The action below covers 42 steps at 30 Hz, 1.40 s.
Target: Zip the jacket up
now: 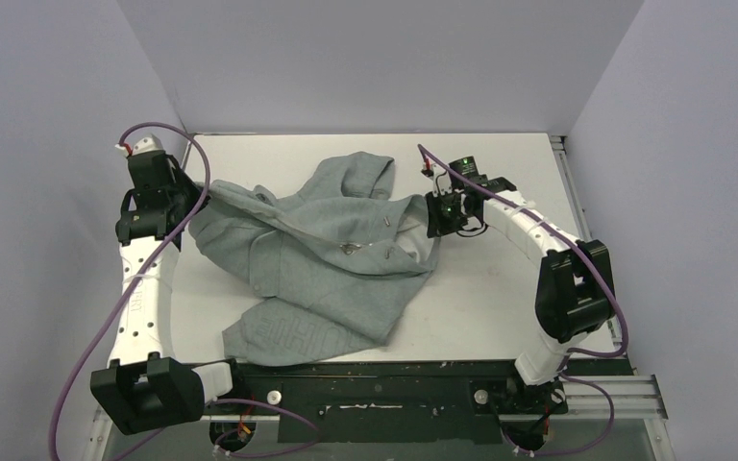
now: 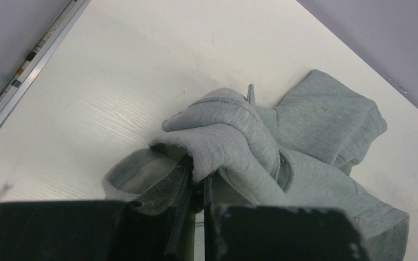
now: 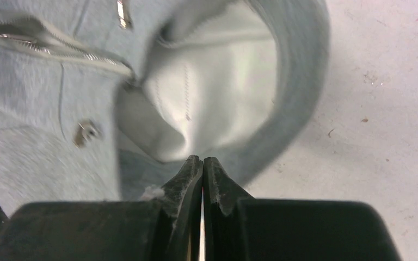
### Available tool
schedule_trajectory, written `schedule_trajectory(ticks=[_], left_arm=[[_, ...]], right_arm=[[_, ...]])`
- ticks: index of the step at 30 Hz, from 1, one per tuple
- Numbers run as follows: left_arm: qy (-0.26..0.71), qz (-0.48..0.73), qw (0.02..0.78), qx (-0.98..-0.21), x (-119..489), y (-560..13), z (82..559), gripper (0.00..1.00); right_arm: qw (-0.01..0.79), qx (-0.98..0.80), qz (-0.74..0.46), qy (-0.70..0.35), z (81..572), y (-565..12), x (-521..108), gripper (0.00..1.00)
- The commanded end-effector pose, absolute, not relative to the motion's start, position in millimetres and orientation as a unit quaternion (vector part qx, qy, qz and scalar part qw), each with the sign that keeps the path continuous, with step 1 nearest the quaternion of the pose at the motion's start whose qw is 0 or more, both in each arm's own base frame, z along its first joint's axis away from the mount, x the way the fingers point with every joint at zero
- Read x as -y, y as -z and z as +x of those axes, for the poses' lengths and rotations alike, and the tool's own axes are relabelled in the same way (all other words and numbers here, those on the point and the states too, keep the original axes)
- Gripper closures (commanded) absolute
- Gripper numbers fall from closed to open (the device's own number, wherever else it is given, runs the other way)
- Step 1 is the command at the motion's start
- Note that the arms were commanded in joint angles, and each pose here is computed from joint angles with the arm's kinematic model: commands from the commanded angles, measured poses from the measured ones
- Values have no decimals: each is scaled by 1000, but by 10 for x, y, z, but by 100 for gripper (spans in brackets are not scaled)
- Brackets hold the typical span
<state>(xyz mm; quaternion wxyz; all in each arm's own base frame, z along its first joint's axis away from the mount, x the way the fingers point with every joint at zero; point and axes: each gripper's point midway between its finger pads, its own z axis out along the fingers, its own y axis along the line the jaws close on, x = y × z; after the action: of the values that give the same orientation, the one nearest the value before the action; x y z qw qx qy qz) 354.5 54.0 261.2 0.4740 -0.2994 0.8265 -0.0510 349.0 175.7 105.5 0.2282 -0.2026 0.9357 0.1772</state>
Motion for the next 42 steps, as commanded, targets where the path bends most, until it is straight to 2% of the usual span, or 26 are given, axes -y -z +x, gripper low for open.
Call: schedule_trajectory(ticks=[1, 7, 10, 11, 16, 24, 29, 42], left_arm=[[56, -292, 560, -773, -630, -3226, 3686, 100], [70, -285, 554, -779, -562, -3135, 3648, 100], [68, -287, 549, -782, -559, -3064, 3608, 100], [66, -288, 544, -786, -557, -3003, 3576, 100], [55, -294, 528, -795, -572, -2826, 3482, 100], [-35, -339, 475, -811, -832, -2277, 3159, 100], [-48, -346, 447, -823, -843, -1965, 3053, 100], [-63, -339, 430, -834, -866, -1778, 3004, 100]], right_arm=[[264, -925, -206, -178, 3483, -1328, -1774, 100], [321, -868, -251, -284, 3462, -1717, -2300, 97], [341, -834, -297, -316, 3400, -1855, -2729, 90], [344, -816, -323, -334, 3358, -1895, -3060, 83], [353, -823, -261, -361, 3466, -1713, -3409, 77], [332, -832, -211, -392, 3623, -1223, -3711, 76], [307, -836, -214, -402, 3650, -1034, -3826, 76], [269, -867, -216, -359, 3651, -498, -3850, 65]])
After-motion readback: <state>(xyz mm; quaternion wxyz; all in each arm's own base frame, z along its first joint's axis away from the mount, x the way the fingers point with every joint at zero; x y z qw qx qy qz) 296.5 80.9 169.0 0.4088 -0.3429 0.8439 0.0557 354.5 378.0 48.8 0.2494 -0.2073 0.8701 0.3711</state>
